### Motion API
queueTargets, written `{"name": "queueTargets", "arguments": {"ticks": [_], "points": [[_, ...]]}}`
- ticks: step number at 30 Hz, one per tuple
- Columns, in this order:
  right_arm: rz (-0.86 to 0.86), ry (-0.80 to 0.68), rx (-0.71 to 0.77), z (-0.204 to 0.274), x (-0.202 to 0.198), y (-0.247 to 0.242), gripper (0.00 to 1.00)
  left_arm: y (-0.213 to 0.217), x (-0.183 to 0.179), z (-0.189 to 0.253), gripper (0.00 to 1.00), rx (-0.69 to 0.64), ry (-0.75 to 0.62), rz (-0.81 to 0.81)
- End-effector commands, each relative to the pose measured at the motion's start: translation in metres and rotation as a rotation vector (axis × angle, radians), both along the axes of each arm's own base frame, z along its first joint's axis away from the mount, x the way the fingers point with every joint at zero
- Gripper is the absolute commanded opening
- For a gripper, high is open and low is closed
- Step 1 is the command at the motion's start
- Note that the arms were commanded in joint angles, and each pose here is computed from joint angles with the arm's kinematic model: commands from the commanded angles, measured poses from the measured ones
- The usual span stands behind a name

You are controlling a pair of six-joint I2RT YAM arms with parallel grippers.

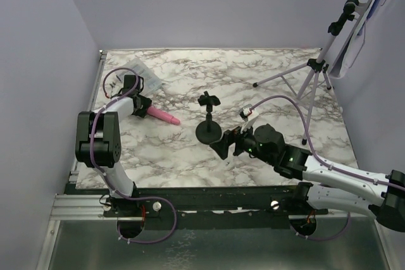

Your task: Set up the instrument practice props

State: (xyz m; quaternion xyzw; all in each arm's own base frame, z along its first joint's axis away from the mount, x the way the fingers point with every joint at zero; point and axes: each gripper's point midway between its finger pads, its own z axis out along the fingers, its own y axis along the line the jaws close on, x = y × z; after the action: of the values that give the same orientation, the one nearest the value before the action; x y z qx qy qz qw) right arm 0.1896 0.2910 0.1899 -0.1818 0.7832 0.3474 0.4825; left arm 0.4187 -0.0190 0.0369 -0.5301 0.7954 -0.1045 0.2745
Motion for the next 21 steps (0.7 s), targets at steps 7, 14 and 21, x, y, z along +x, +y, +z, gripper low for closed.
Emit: {"name": "queueTargets", "arguments": {"ticks": [7,14,21], "points": [[-0.073,0.022,0.070,0.021,0.000,-0.014,1.00,-0.019,-0.015,0.094,0.00,0.028,-0.257,-0.138],[0.043,-0.004,0.168,0.042,-0.010,0.009,1.00,-0.065,-0.018,0.216,0.00,0.121,-0.656,-0.511],[0.178,-0.034,0.233,0.074,-0.021,0.035,1.00,-0.147,-0.059,0.304,0.00,-0.051,-1.037,-0.996]]}}
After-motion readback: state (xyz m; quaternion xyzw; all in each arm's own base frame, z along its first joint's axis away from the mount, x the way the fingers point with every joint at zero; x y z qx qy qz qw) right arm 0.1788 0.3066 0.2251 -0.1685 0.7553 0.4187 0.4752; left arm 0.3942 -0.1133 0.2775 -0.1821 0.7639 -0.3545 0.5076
